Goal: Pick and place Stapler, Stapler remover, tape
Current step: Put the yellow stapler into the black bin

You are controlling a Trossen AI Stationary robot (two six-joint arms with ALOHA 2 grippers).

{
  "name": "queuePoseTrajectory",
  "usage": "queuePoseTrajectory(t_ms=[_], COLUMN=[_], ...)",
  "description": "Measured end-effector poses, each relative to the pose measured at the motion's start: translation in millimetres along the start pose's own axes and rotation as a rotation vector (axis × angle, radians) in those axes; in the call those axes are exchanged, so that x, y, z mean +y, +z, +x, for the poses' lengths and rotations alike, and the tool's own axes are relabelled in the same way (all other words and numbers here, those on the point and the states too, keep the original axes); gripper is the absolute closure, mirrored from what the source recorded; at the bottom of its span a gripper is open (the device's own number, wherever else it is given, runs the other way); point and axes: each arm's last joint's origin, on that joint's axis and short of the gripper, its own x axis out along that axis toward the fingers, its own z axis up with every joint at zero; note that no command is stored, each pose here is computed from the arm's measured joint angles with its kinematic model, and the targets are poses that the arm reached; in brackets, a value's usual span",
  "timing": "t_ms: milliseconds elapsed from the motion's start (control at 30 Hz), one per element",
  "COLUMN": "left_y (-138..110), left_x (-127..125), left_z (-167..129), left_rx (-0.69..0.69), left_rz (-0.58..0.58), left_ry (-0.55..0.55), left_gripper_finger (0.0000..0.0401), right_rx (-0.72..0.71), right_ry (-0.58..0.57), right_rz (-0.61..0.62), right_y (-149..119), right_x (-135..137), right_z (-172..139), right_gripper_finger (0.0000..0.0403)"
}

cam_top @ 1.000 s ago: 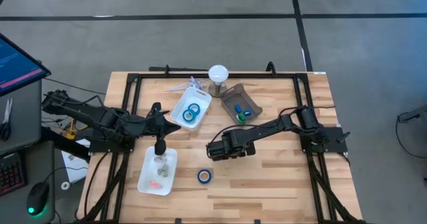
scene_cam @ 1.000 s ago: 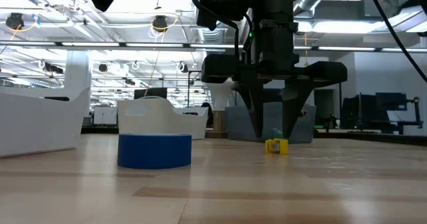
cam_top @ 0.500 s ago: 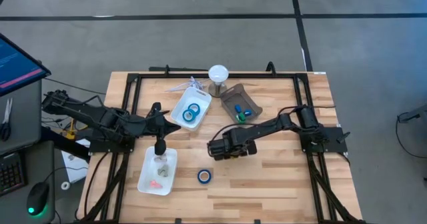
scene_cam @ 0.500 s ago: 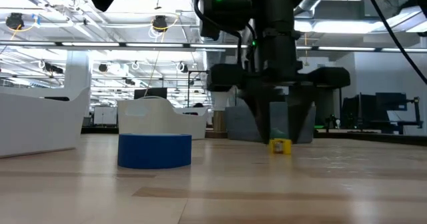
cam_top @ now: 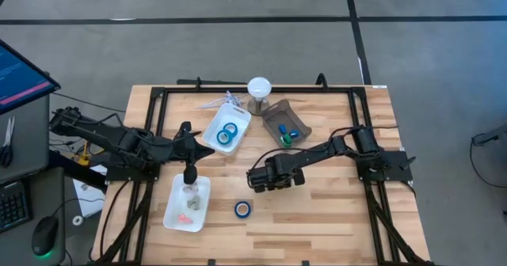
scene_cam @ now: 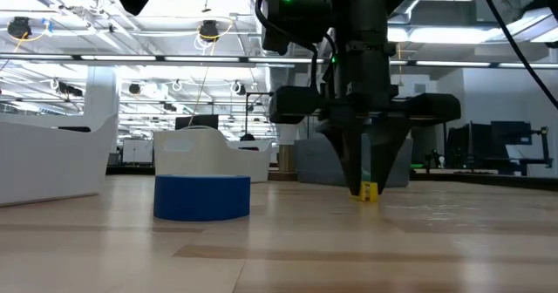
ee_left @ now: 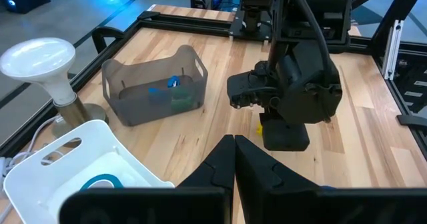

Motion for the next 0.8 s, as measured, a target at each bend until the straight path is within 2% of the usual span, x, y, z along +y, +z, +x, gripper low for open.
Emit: queuePoseTrajectory(t_ms=[100, 200, 533, 800], left_y=[0.0, 0.0, -0.1, -0.1], left_x=[0.0, 0.0, 0.1, 0.0], left_z=[0.0, 0.0, 0.0, 0.0], left_rx=[0.0, 0.0, 0.001, 0.001], left_rz=[0.0, 0.0, 0.001, 0.0], left_ry=[0.0, 0.0, 0.001, 0.0], left_gripper_finger=[0.0399, 0.0399, 0.0399, 0.0399], right_rx=[-0.003, -0.003, -0.038, -0.079], right_ry=[0.0, 0.001, -0.014, -0.072], right_rz=[-0.001, -0.001, -0.016, -0.079], right_y=[-0.1, -0.1, 3.6, 18.8], right_x=[0.0, 0.0, -2.2, -0.8], right_z=[-0.1, -0.4, -5.0, -27.0], right_gripper_finger=[0.0333, 0.0343, 0.0336, 0.0336])
